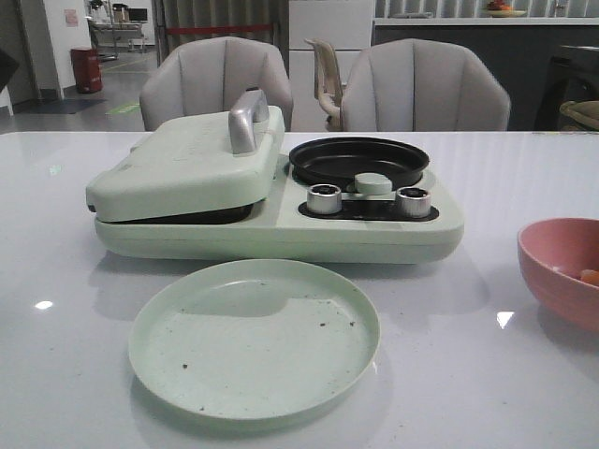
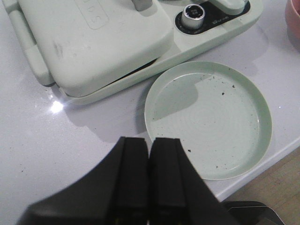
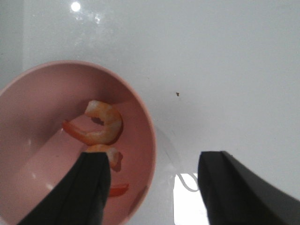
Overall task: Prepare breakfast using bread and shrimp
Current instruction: 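Move the right gripper to the pink bowl of shrimp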
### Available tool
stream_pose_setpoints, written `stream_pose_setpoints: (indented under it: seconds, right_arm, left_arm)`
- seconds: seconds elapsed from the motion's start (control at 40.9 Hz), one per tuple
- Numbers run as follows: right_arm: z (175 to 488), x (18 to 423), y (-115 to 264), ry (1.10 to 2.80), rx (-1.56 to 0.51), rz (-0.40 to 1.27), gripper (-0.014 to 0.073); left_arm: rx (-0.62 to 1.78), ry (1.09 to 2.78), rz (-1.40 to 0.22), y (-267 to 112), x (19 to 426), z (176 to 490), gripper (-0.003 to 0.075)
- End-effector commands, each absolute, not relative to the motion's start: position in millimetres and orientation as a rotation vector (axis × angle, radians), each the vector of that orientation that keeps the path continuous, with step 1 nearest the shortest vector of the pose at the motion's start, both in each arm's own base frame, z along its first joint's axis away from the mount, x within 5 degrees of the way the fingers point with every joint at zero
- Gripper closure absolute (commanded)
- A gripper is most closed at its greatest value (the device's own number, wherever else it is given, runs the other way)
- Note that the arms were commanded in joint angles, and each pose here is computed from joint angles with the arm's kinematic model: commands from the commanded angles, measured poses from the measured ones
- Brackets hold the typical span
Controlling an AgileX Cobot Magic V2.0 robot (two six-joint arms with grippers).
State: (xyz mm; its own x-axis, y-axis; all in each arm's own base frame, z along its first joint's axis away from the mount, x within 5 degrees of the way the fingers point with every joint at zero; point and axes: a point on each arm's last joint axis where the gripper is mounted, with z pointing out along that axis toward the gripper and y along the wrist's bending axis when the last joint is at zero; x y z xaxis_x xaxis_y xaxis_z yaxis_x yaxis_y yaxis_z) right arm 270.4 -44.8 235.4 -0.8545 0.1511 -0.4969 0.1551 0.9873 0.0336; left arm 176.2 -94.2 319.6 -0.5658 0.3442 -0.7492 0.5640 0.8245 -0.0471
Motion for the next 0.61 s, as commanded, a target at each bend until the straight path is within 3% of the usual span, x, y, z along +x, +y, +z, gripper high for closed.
stream_pose_setpoints:
  seconds: [0.0,0.318,0.587]
  right_arm:
    - [240,288,-50,2.511,0.231,-0.021,0.0077]
    - [198,306,-54,2.598,0.246,-0.016,0.0097]
    - [197,308,-54,2.585,0.246,-0.019,0.0369]
  left_arm:
    - [0.607,2.118,-0.385,-96,178,337,0.0619]
    - [0.607,2.118,-0.385,-96,178,337,0.0619]
    - [0.607,2.118,-0.385,-96,178,337,0.0619]
